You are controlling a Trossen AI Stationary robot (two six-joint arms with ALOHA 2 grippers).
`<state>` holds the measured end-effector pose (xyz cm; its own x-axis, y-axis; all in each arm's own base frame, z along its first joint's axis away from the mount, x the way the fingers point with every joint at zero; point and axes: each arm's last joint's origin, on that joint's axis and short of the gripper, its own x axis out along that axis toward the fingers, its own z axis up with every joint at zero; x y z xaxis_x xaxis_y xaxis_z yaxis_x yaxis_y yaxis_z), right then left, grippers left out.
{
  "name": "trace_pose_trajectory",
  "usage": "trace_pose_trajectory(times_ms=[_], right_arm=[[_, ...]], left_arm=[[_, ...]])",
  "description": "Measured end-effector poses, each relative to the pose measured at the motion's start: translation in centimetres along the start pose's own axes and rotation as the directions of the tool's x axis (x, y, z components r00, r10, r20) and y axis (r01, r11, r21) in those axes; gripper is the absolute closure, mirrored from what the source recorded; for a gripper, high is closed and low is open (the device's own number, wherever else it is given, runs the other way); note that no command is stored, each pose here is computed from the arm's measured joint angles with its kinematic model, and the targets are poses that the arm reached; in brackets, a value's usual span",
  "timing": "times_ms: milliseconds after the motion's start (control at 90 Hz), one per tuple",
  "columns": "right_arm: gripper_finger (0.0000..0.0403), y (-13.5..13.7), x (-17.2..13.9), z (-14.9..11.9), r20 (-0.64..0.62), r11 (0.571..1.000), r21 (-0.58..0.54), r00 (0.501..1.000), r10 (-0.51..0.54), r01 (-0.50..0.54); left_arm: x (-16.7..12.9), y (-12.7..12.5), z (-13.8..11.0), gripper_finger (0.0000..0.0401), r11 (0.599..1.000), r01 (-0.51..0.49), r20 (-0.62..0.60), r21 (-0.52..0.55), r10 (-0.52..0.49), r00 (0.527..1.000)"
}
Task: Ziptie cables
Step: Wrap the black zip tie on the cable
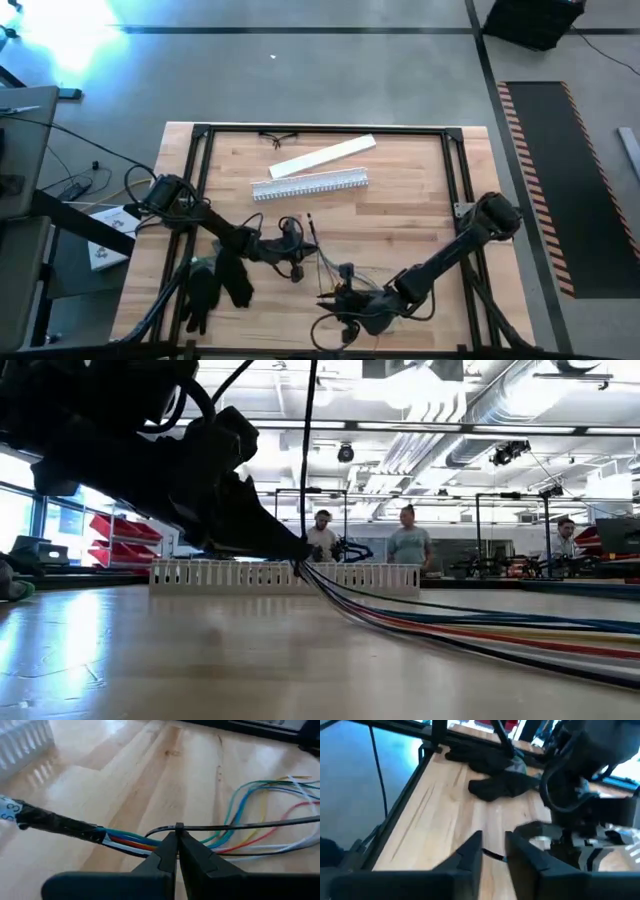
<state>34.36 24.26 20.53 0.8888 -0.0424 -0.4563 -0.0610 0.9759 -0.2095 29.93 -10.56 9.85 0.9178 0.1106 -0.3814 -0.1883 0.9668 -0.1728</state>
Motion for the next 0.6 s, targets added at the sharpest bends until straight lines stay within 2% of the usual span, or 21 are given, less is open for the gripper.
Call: trace_pose_trajectory(times_ms=[133,256,367,600], right_arm=[[0.0237,-0.6,0.2,-1.3,-0.128,1.0,0.031,0.992,0.007,-0.003],[0.0196,-1.4,0.4,-2.5,-0.267,0.988,0.152,0.963,0.04,0.001],[0.0184,-1.8,0.7,-3.4,-0.327,0.962,0.261,0.945,0.013,0.077],[0.0183,-1.1,3.0,-5.1,-0.324,0.916,0.371,0.946,-0.027,0.153]], left_arm=[[0.0,-0.3,-0.1,0.0401,0.995,0.097,-0.04,-0.027,-0.098,0.994],[0.0,-0.5,-0.2,0.0401,0.986,0.148,-0.06,-0.074,-0.152,0.986],[-0.1,-0.5,-0.2,0.0401,0.981,0.167,-0.065,-0.101,-0.174,0.983],[-0.1,-0.7,0.1,0.0401,0.972,0.204,-0.048,-0.113,-0.211,0.976]])
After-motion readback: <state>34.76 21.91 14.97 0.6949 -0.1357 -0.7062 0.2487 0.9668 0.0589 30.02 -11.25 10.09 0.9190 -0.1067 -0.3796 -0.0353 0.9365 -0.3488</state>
